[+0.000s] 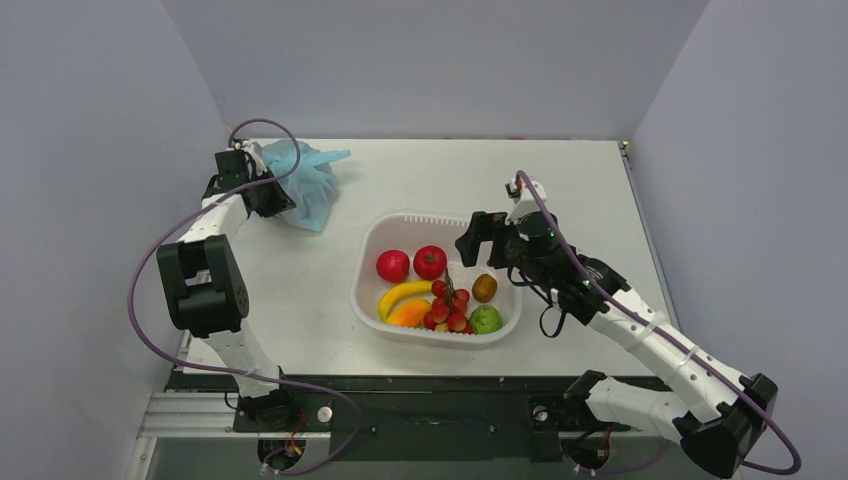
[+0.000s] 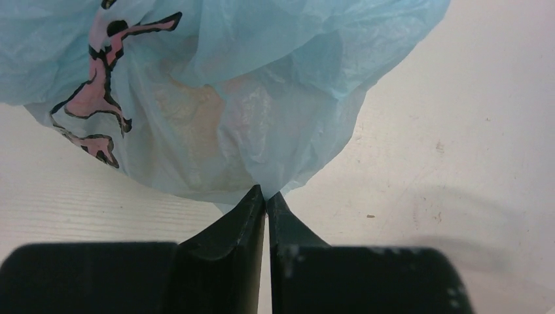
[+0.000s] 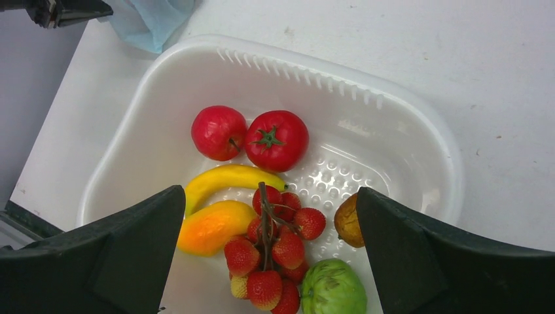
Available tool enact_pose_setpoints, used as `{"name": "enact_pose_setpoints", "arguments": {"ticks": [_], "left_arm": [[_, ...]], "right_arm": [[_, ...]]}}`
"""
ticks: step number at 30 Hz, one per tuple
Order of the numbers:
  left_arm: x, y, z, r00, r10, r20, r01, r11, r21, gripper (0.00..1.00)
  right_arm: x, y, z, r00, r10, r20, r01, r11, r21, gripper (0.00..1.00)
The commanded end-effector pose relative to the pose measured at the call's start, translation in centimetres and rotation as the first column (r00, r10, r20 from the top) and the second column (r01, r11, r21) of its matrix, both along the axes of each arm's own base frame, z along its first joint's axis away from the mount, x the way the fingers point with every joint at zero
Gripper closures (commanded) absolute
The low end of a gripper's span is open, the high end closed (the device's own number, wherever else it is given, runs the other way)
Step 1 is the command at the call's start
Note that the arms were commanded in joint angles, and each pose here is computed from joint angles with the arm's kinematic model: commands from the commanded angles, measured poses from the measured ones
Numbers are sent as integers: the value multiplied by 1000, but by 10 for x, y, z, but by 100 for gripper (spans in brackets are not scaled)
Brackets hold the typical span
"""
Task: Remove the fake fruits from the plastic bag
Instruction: Move the plastic bag to the center of the board.
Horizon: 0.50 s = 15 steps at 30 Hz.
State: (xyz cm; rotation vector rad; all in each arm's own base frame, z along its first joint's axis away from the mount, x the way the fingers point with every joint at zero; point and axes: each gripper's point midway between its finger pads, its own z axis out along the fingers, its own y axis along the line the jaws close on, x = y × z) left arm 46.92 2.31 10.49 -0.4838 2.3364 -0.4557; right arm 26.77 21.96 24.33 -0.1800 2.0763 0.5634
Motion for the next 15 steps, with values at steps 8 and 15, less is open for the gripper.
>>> {"name": "enact_pose_setpoints", "arguments": {"ticks": [8,15], "left_arm": [[-12,7,63,989,97,110,-100,995,15,100],[-75,-26,73,987,114,115,-97,984,-148,100]], "right_arm": [[4,-10,31,996,-61,58,60,998,29,1],[6,2,44,997,-9,78,8,1000,16,1]]}}
